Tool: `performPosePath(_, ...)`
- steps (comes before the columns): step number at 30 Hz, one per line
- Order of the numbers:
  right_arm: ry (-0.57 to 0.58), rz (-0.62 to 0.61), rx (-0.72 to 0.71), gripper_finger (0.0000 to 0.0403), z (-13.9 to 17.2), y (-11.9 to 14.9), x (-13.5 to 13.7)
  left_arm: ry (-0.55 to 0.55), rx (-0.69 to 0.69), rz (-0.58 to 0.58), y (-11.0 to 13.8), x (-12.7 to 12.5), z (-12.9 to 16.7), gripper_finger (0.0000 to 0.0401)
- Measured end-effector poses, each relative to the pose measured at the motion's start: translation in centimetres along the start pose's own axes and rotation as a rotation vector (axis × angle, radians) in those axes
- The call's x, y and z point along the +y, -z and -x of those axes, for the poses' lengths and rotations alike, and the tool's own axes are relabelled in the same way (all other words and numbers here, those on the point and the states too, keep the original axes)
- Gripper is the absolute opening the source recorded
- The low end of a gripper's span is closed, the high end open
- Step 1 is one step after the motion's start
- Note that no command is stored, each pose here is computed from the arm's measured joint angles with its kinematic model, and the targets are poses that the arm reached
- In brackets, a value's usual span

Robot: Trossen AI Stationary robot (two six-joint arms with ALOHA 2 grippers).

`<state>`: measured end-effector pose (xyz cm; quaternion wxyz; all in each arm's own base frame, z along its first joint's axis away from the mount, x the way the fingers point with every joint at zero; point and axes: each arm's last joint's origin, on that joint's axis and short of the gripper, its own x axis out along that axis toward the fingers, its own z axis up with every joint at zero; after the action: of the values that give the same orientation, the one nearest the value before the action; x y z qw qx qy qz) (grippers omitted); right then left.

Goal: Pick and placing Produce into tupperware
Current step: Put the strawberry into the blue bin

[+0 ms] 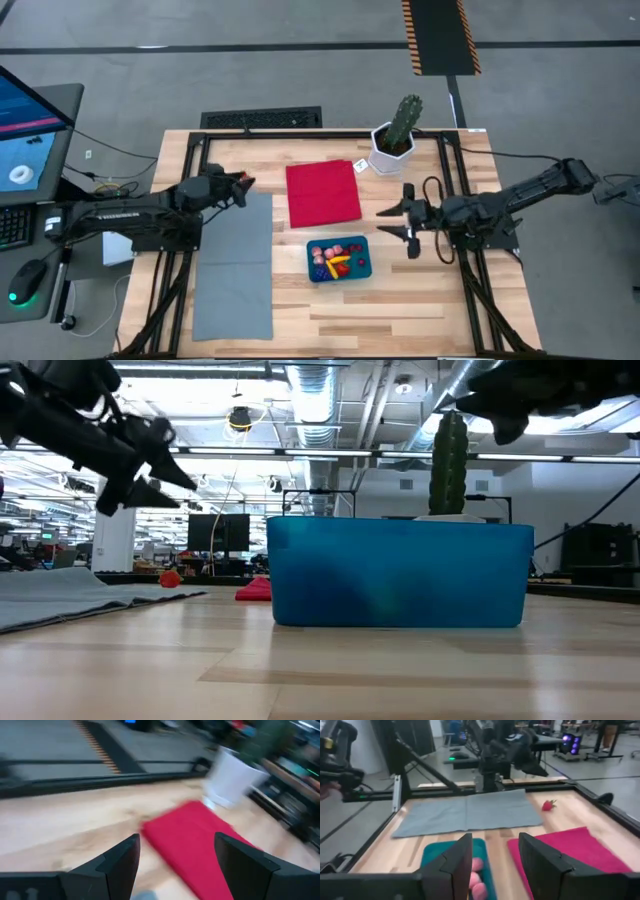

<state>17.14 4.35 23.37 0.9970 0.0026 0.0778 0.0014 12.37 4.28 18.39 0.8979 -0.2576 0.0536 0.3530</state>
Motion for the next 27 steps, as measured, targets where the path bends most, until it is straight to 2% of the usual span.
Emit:
performPosePath(6,-0.039,-0.006,0.019,0.0183,0.3,1.1,0.6,-0.214,0.032,0.129,0.5,1.8,-1.5,0.0245)
performPosePath(9,-0.057,-0.004,0.006,0.0182,0.4,1.5,0.8,-0.305,0.094,0.134,1.0,2.6,-2.5,0.0245)
performPosePath(15,-0.084,0.005,0.001,0.0183,0.6,1.6,1.3,-0.393,0.253,0.162,-0.4,2.1,-4.7,0.0245)
performPosePath(17,-0.097,0.011,0.007,0.0185,0.6,1.7,1.5,-0.408,0.312,0.152,-1.2,1.5,-5.6,0.0245)
performPosePath(20,-0.123,0.026,0.017,0.0187,0.6,1.9,2.0,-0.497,0.419,0.115,-2.1,1.1,-6.7,0.0245)
performPosePath(25,-0.164,0.038,0.030,0.0185,0.7,2.1,2.8,-0.645,0.502,0.024,-3.4,0.7,-8.3,0.0245)
performPosePath(27,-0.179,0.039,0.029,0.0184,0.9,2.1,3.0,-0.661,0.530,0.013,-3.4,0.7,-9.1,0.0245)
